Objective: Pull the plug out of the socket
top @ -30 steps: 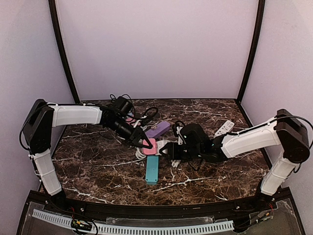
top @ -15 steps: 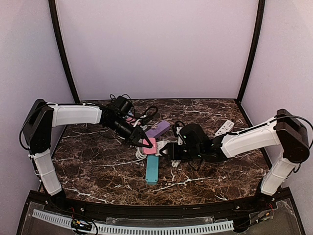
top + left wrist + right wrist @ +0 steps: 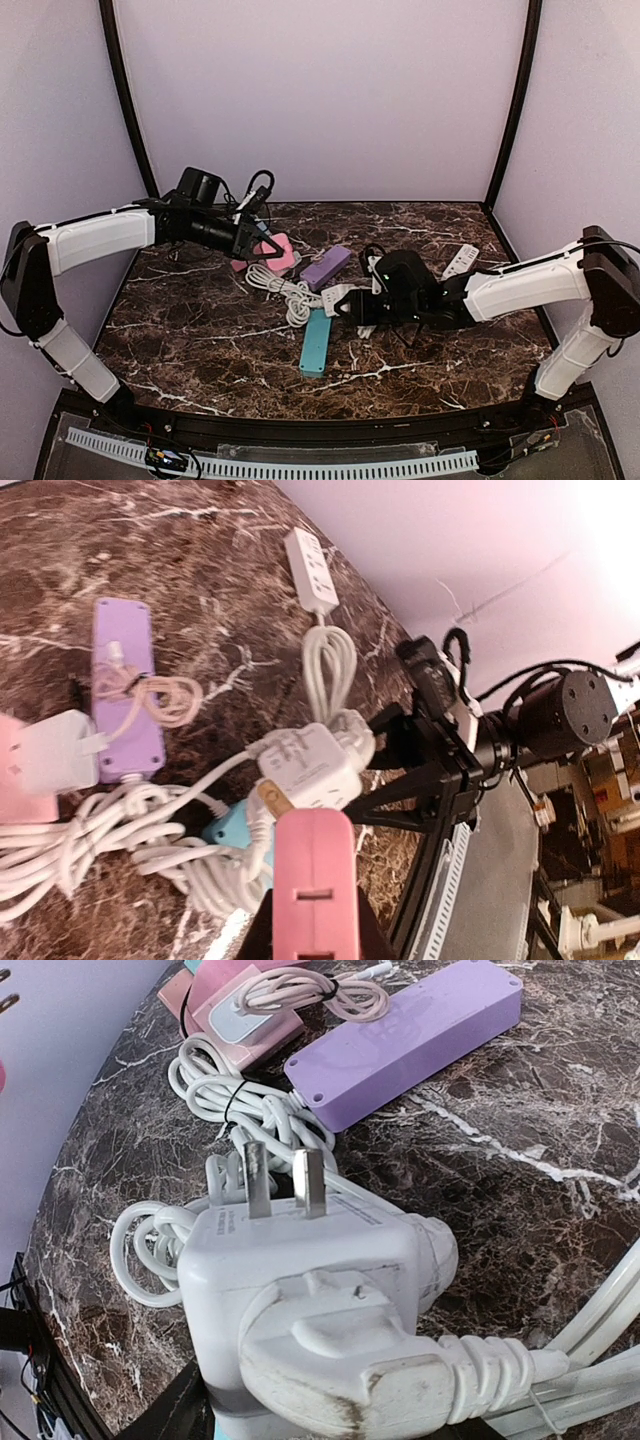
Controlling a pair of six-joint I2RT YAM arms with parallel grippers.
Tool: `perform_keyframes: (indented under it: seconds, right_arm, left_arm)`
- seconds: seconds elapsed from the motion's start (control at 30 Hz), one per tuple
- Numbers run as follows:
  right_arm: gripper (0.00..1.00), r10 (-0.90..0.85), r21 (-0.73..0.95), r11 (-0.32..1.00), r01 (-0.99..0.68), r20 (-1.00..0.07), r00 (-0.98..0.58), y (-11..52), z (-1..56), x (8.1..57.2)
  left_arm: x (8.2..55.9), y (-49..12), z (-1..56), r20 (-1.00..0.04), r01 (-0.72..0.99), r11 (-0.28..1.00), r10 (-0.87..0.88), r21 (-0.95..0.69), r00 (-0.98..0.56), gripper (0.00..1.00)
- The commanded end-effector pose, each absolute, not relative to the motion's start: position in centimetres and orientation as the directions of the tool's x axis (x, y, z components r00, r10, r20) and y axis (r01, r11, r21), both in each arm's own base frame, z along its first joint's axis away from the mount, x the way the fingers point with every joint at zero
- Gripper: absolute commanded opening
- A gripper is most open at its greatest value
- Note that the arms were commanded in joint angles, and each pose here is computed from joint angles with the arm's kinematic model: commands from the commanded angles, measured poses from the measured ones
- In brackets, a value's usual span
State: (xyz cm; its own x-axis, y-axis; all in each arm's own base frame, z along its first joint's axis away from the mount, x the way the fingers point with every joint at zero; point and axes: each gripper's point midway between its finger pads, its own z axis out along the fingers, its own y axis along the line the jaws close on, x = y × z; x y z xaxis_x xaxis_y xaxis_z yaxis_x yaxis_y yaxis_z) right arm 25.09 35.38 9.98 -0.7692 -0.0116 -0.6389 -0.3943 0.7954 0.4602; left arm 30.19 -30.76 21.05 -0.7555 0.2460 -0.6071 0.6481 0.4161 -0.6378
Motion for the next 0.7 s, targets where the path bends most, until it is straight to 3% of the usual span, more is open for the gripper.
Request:
perform_keyframes:
  seconds: [0.0, 0.33, 0.67]
  right_arm:
    - [0.00, 0.035, 0.433, 0.818, -0.378, -0.695, -0.718, 34.2, 11.8, 26.5]
    - [0.00, 0.029, 0.447, 0.789, -0.422, -0.713, -0.700, 34.6, 12.5, 26.2]
    - [0.00, 0.037, 0.466, 0.762, -0.449, -0.724, -0.688, 34.9, 13.1, 25.9]
  left_arm:
    - [32.7, -24.3, 19.4, -0.566, 0.512, 0.574, 0.100, -0.639, -0.818, 0.01]
    - [35.0, -7.9, 12.5, -0.424, 0.052, 0.819, -0.240, -0.572, -0.873, 0.01]
    - [34.1, -0.7, 8.1, -0.353, -0.109, 0.946, -0.219, -0.306, -0.910, 0.01]
